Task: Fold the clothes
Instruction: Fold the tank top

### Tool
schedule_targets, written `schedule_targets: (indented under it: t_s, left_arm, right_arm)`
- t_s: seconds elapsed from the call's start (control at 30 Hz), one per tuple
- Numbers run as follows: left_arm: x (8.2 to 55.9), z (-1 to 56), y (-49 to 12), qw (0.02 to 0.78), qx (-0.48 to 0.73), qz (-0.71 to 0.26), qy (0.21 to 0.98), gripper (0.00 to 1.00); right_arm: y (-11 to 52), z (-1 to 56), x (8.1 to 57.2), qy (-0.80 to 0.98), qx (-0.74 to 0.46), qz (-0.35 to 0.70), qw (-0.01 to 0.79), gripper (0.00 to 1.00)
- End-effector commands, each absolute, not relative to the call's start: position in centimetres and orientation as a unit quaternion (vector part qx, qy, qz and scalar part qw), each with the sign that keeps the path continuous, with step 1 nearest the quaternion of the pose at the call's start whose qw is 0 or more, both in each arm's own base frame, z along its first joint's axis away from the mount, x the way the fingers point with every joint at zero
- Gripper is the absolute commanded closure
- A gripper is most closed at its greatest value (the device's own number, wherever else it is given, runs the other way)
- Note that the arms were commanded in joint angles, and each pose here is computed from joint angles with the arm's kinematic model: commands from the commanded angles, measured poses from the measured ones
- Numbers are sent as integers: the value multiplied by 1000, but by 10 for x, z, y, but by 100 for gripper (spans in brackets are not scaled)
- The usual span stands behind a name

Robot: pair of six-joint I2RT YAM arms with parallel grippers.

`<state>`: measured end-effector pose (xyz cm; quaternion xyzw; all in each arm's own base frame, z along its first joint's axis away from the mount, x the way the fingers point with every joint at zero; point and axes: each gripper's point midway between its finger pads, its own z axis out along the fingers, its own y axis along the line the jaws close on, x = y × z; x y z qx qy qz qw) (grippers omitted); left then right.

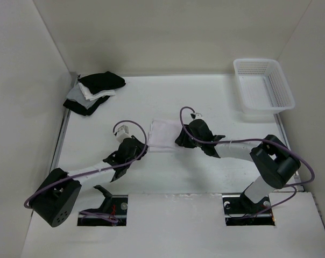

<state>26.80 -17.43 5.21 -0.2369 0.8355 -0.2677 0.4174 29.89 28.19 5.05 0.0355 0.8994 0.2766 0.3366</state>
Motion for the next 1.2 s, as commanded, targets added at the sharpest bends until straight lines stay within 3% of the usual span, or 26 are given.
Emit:
schedule_targets:
  t_s: [0.0,0.1,0.3,0.47,0.53,0.6,0.77,0.83,1.17]
  left_arm:
    - [268,52,-174,418,-249,-274,830,88]
    - [271,65,-174,432,-248,-281,820,87]
    - [280,116,-164,499,-217,-276,792,73]
    - [287,148,-157,533,-186,-252,786,63]
    - [288,152,-153,537,-183,-251,784,60]
    - [287,152,-146,538,-189,-246,784,58]
    - [283,141,-127,524,-209,-220,796,52]
    - [284,137,-120,520,-218,-210,799,52]
    - [294,125,-124,501,-212,-207,813,55]
  right_arm:
    - [285,74,305,882,34,299,363,60]
    - [286,96,304,872,22,310,378,65]
    - [271,155,291,832,18,342,435,69]
    - [216,185,289,793,72,329,507,96]
    - [186,188,291,776,114,316,534,98]
    - [157,187,293,760,155,302,554,95]
    - [104,165,298,736,223,267,581,59]
    - [95,152,299,739,237,258,576,53]
    - [104,119,307,760,233,254,551,49]
